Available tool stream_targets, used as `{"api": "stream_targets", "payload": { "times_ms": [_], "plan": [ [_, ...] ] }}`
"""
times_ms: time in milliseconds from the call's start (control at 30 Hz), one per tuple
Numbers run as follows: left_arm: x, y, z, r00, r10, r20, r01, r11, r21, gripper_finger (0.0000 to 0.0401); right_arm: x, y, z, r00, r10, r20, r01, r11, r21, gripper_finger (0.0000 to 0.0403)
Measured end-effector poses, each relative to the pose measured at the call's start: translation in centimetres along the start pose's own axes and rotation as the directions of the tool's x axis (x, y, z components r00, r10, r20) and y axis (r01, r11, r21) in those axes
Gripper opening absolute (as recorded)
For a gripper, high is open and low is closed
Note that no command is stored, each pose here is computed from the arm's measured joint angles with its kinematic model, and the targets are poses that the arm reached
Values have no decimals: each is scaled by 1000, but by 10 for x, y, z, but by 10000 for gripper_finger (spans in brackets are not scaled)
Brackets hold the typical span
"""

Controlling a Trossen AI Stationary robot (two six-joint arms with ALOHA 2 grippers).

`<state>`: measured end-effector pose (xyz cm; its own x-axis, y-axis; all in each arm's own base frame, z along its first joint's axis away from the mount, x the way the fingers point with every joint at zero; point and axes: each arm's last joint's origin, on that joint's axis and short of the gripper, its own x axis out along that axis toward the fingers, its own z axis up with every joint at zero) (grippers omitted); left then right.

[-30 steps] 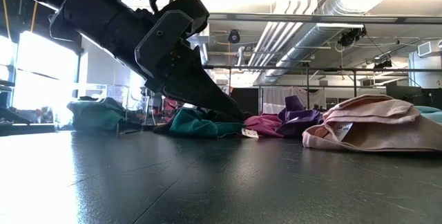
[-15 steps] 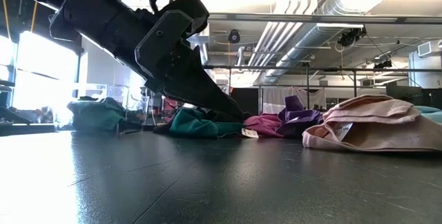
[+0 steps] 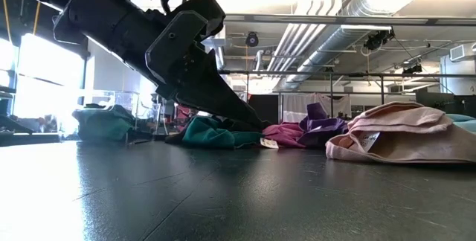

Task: Sort towels by color in basket
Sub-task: Put the white towel into the bottom transparent bin, then put the brown towel into the bottom transparent bin

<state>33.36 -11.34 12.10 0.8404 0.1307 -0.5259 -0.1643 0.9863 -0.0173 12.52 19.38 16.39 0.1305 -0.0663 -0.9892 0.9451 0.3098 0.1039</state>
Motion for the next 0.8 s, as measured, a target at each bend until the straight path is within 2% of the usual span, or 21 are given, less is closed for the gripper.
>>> {"api": "stream_targets", "payload": {
  "times_ms": [167,333,467,633,800],
  "plan": [
    [0,0,0,1000,0,0,0,1000,-2,53,-8,0,1,999,-28,25,28,999,-22,63],
    [0,0,0,1000,0,0,0,1000,-2,53,-33,9,-1,998,-40,38,44,994,-103,63],
    [0,0,0,1000,0,1,0,1000,-2,53,-56,11,2,993,-87,80,97,988,-124,96],
    [0,0,0,1000,0,1,0,1000,-3,53,-82,15,3,990,-99,95,114,981,-158,164],
    [0,0,0,1000,-1,1,1,1000,-3,53,-87,15,4,988,-102,114,119,981,-154,201]
  ]
}}
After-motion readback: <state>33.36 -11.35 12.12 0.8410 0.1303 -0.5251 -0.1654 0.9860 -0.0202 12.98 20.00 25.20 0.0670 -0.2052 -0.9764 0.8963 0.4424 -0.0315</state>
